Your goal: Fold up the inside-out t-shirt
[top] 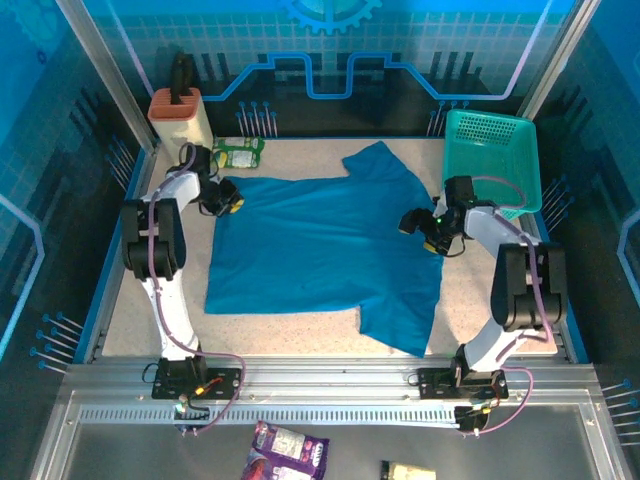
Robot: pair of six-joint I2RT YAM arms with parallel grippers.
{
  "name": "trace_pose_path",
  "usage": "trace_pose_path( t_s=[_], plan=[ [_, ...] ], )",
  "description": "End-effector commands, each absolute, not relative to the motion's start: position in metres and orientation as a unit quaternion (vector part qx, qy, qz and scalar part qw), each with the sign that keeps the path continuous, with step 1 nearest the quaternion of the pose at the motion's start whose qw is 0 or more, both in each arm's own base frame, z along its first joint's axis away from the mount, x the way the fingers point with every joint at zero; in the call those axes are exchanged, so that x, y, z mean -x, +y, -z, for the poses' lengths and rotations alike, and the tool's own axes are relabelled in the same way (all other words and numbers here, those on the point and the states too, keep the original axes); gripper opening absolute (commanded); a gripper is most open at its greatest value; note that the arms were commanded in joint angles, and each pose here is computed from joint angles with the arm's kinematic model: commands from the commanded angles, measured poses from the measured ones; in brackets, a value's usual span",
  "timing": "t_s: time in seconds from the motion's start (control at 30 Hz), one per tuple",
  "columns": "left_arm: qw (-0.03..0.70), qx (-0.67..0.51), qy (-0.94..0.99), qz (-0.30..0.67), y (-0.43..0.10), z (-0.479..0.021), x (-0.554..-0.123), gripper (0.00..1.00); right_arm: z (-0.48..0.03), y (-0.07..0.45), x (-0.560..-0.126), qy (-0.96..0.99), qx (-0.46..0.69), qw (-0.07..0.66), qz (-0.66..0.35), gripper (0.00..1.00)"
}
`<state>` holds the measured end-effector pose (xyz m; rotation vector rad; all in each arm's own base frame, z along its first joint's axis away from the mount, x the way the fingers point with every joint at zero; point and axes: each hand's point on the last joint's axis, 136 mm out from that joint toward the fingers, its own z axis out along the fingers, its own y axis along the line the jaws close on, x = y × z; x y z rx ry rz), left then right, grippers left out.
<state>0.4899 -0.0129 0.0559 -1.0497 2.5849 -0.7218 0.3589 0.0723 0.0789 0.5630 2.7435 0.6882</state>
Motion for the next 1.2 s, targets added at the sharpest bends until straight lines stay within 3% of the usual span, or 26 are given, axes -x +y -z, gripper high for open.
trace_pose_path(
  t_s=[0.0,0.37,0.53,0.83,0.93,1.17],
  plan=[
    [0.173,0.334,0.89,0.26,-0.022,-0.111,-0.473,0.15,-0.084,0.076,-0.315,0.959,-0.173,0.092,-0.206,0.8],
    [0.179,0.335,0.89,0.25,-0.034,-0.114,-0.383,0.15,-0.072,0.075,-0.162,0.972,-0.203,0.012,-0.117,0.51],
    [0.182,0.336,0.888,0.255,-0.038,-0.113,-0.362,0.15,-0.061,0.07,-0.115,0.966,-0.241,-0.01,-0.089,0.37],
    [0.179,0.333,0.883,0.279,-0.049,-0.112,-0.351,0.15,-0.037,0.072,-0.081,0.945,-0.315,-0.047,-0.073,0.35],
    [0.176,0.329,0.884,0.282,-0.051,-0.11,-0.347,0.15,-0.032,0.07,-0.077,0.934,-0.349,-0.047,-0.055,0.39],
    [0.169,0.329,0.884,0.285,-0.053,-0.104,-0.342,0.16,-0.025,0.07,-0.076,0.916,-0.397,-0.048,-0.035,0.37]
  ],
)
